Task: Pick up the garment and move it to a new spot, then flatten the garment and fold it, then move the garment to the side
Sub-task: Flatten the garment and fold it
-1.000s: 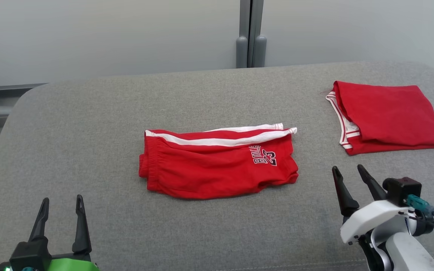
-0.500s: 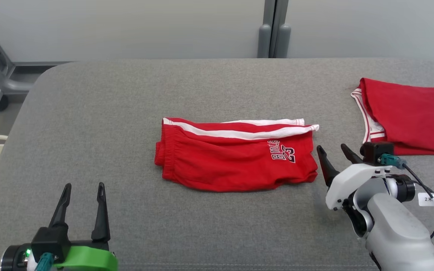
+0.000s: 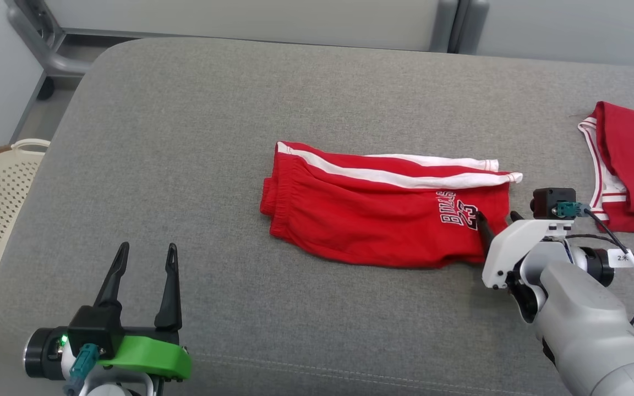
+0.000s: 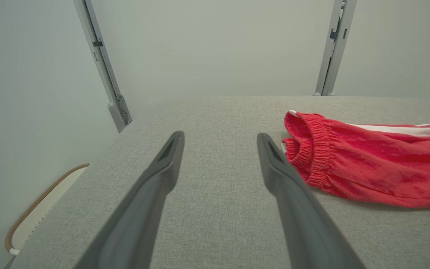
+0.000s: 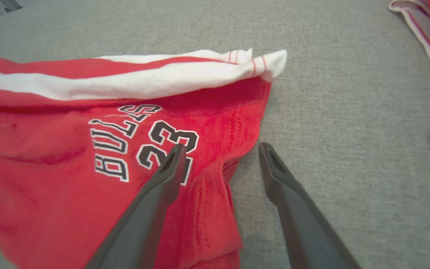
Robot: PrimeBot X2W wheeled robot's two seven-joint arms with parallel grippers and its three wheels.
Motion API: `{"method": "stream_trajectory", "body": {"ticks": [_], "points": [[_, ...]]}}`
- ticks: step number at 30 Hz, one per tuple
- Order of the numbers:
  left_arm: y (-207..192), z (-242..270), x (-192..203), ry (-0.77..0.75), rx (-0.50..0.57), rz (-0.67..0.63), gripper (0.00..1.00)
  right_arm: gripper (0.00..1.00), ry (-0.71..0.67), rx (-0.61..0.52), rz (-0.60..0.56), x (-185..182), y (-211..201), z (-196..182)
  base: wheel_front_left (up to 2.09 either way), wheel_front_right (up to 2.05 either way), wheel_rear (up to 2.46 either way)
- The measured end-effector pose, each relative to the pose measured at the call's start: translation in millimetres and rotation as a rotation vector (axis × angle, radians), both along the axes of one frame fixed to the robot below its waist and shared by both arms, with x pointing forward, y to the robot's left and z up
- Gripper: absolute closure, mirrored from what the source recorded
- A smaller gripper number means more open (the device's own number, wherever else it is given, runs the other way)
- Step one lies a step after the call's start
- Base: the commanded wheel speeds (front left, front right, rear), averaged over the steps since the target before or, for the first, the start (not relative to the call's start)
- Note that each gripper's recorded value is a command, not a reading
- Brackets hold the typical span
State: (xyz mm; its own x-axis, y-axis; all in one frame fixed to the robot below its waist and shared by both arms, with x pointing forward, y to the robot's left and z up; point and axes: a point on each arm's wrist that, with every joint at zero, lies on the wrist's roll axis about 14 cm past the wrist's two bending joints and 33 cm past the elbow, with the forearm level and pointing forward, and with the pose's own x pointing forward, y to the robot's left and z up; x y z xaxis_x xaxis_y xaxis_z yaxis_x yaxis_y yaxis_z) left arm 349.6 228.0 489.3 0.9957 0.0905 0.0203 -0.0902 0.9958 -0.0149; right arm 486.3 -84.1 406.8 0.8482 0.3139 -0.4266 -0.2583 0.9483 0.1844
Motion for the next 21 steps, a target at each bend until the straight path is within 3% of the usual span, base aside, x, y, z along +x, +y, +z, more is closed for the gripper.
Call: {"method": "stream_trajectory", "body": {"ticks": [20,21], "points": [[7,-9,-1,0.032,-0.004,0.025,0.0,0.0,0.211,0.03,-0.007,15,12,-17,0.0,0.0,0.0],[7,-10,-1,0.034,-0.005,0.026,0.0,0.31,0.218,0.032,-0.002,15,15,-18,0.0,0.0,0.0]]}}
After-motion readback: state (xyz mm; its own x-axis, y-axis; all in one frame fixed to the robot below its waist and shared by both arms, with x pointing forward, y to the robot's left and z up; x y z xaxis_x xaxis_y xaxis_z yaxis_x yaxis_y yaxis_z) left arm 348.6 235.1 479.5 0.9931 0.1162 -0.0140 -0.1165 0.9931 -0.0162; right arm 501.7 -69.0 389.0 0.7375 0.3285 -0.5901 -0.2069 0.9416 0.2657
